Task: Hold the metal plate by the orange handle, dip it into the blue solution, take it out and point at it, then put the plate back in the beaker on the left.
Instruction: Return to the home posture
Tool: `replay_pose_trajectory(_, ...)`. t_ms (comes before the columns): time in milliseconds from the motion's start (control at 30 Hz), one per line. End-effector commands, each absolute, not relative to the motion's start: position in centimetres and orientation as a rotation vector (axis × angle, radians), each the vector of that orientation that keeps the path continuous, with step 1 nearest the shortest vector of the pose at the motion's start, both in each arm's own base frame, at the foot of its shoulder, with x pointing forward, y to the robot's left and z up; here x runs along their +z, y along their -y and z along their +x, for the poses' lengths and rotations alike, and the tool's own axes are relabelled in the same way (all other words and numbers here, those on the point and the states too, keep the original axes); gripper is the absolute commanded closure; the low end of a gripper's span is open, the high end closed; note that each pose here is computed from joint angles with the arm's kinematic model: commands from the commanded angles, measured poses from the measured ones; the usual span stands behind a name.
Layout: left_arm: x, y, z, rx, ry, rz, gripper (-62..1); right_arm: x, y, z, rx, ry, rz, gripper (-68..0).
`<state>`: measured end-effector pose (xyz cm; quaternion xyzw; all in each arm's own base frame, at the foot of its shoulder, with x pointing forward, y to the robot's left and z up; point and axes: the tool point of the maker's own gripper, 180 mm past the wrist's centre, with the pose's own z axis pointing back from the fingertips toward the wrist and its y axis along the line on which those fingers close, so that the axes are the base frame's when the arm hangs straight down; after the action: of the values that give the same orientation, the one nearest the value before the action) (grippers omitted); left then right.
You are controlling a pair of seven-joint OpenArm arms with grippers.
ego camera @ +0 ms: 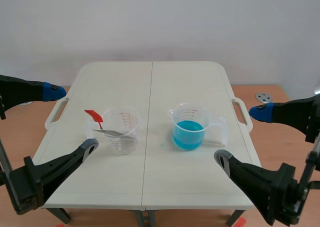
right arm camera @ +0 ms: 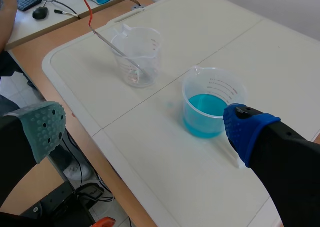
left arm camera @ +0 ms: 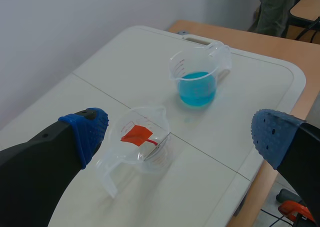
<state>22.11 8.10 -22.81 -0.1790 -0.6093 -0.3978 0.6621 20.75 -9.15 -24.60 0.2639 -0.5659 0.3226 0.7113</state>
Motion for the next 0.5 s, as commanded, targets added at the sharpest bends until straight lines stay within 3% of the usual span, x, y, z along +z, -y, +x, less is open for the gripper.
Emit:
replay_pose_trajectory(0, -21.80, -7.67, 22.14, -0.892, 1.416, -0.419, -61.7, -23.51, 9.07, 21.05, 0.722, 1.290, 0.597, -66.1)
replay_pose_trajectory(467, -21.81, -7.66, 22.14, -0.893, 1.416, -0.419, -61.7, -23.63, 9.09, 21.05, 0.723, 1.284, 0.594, -66.1)
